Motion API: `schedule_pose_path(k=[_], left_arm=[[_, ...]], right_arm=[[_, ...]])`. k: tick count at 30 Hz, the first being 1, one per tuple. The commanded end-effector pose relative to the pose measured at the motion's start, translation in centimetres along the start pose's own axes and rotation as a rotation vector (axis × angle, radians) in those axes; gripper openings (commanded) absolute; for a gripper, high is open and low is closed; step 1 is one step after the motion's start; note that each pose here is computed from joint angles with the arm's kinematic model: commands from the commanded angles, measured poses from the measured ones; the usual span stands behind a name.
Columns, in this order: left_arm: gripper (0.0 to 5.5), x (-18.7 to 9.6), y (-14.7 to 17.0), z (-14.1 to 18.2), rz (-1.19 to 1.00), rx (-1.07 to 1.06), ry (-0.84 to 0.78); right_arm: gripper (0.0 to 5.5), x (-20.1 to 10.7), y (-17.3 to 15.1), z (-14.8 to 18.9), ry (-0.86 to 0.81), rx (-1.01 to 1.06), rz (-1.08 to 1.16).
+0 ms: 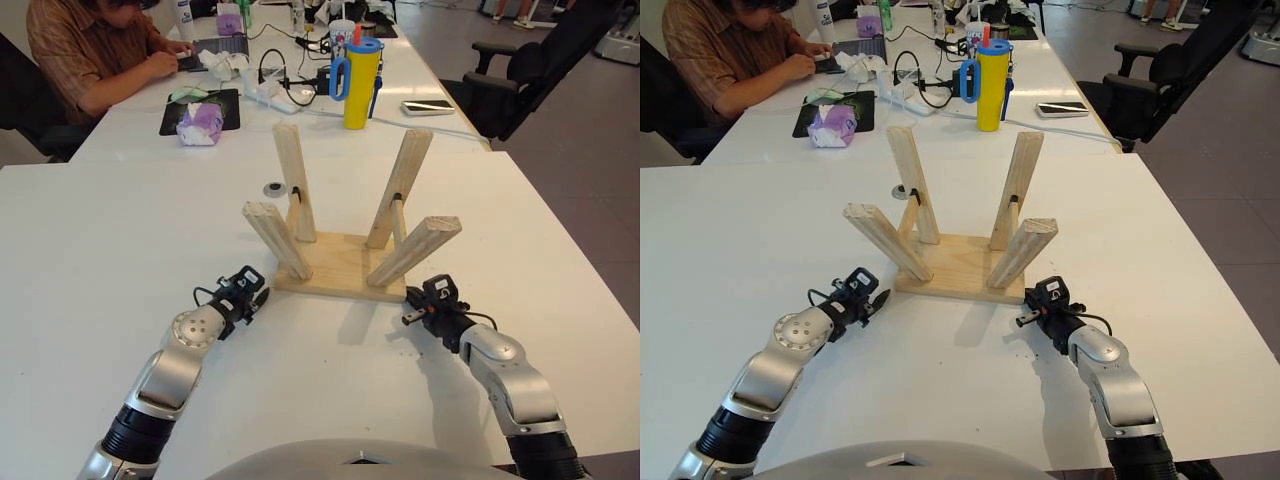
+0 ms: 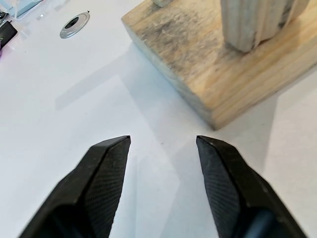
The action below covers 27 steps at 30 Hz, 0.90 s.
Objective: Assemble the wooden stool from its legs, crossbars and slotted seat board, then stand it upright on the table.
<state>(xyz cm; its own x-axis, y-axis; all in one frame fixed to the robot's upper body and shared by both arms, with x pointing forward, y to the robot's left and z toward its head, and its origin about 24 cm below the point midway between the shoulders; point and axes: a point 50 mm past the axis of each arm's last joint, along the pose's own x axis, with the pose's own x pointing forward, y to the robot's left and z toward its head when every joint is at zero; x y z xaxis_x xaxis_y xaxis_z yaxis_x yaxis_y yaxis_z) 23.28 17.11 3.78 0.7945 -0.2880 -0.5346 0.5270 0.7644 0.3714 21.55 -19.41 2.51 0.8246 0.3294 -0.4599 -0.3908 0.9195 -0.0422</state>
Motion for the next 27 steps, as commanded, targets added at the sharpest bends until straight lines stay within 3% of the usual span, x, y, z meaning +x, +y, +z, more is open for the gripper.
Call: schedule_pose_path(k=[1, 6, 20, 27], left_arm=[[2.51, 0.3, 1.8, -2.6, 0.093, 0.042, 0.117], [2.51, 1.9, 2.2, -2.4, 0.088, 0.053, 0.057], [2.51, 3.5, -3.8, -0.1, -0.148, 0.02, -0.083], [2.51, 2.2, -4.7, 3.0, -0.305, -0.296, -0.203]], right_arm=[[0.0, 0.0, -0.4, -1.3, 0.075, -0.009, -0.024], [0.0, 0.2, 0.1, -1.4, 0.083, -0.005, -0.014], [0.0, 0.8, 1.4, -0.8, 0.072, 0.02, 0.028], [0.0, 0.7, 3.7, 1.7, 0.008, 0.155, 0.232]])
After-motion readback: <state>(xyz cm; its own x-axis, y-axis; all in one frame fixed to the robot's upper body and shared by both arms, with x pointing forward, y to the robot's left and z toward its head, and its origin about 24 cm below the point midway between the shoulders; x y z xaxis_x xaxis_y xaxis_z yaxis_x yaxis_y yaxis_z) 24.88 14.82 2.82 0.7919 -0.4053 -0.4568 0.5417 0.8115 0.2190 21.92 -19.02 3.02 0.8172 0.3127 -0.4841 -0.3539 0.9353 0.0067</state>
